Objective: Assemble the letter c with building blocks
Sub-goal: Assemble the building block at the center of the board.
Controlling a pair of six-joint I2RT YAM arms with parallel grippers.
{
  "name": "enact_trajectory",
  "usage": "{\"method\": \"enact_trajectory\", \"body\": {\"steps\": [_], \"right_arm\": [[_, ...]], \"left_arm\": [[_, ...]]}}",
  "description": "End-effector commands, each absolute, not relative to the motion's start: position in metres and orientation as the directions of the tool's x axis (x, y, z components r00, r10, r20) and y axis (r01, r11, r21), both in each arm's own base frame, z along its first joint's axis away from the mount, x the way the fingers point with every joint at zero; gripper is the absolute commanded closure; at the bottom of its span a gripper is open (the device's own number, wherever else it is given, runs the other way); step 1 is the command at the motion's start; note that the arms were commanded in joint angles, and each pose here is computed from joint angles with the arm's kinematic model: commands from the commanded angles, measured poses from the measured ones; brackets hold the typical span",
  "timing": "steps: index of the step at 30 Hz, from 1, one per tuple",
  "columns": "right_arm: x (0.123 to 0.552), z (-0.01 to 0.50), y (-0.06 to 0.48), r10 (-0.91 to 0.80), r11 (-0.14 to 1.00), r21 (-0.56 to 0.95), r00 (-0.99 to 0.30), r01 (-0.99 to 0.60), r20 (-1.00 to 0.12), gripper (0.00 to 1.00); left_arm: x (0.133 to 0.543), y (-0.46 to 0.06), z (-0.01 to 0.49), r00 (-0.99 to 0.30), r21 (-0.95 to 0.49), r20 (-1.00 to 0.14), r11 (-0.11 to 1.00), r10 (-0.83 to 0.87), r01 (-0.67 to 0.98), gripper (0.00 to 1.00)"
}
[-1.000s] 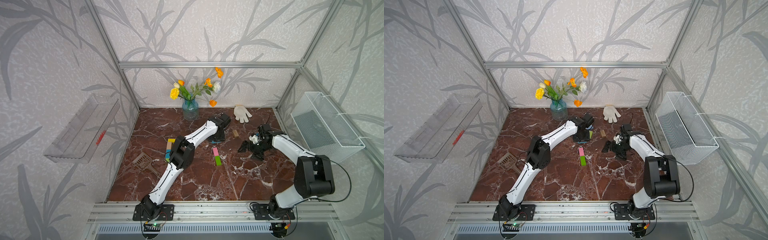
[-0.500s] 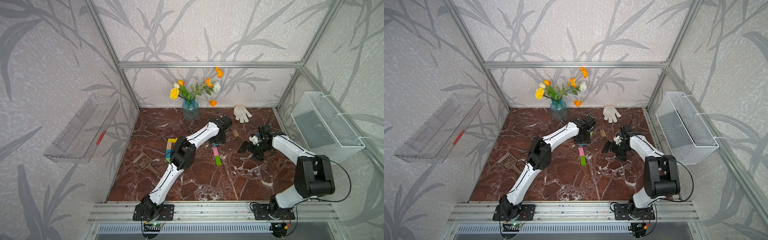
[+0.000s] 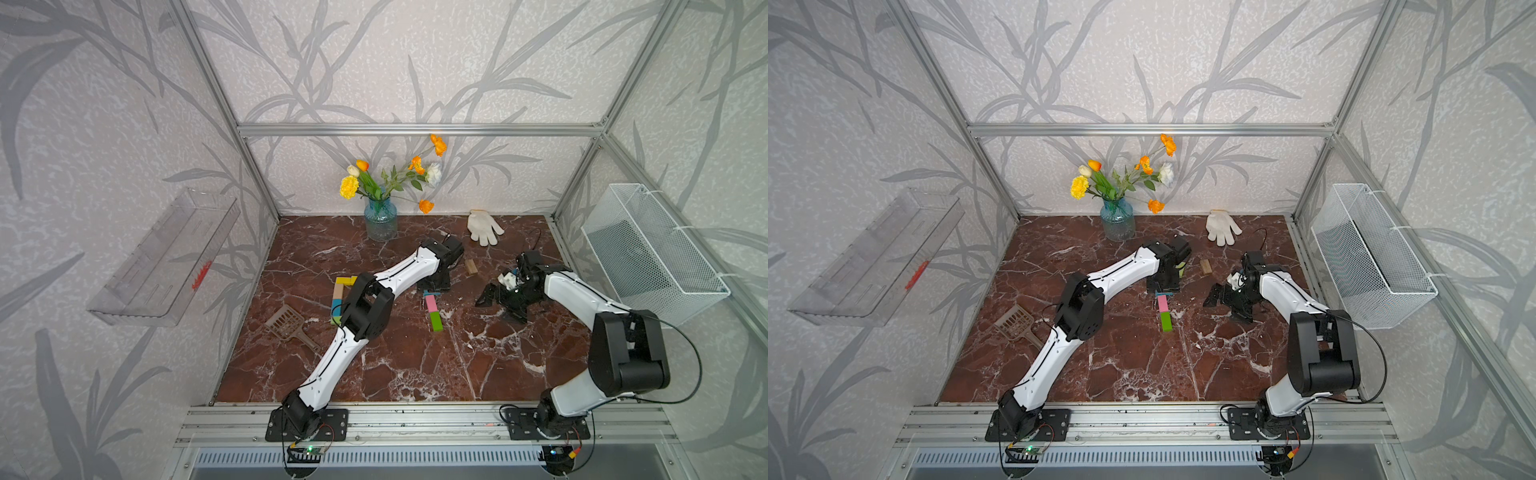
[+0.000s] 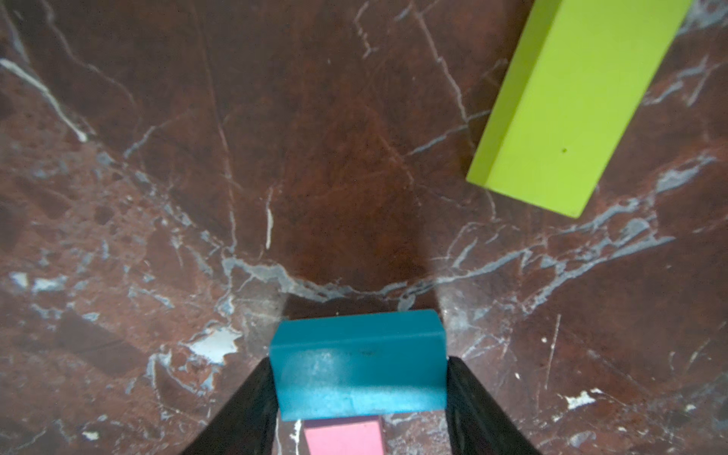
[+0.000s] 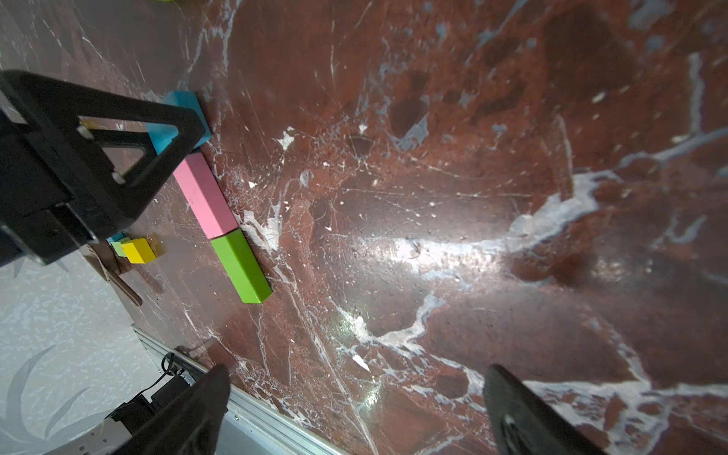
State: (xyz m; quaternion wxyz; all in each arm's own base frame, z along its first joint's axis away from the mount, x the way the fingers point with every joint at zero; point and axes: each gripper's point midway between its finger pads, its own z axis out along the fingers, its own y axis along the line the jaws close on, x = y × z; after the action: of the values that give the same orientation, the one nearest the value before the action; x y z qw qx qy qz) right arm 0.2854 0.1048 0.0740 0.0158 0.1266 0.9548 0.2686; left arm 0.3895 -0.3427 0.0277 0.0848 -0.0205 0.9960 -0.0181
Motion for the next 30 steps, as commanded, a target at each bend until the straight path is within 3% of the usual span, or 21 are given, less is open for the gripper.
{"method": "enact_trajectory", "body": {"steps": [1,30], "right_arm": [[0.2844,0.0787,0.1047,0.244,0.819,0.531,-0.970,0.216,0.018,0.01],[0.2819,0.0749,0.1050,0.245,0.813,0.540,-0.969,0.220,0.026,0.01]], "left_arm": [[0.3842,-0.3427,0.0249,-0.986,-0.027,-0.162,0.999,-0.045,-0.041,0.38],[0.3811,-0.3445,0.0235,-0.986,-0.028,-0.158,0.999,-0.049,-0.045,0.38]]}}
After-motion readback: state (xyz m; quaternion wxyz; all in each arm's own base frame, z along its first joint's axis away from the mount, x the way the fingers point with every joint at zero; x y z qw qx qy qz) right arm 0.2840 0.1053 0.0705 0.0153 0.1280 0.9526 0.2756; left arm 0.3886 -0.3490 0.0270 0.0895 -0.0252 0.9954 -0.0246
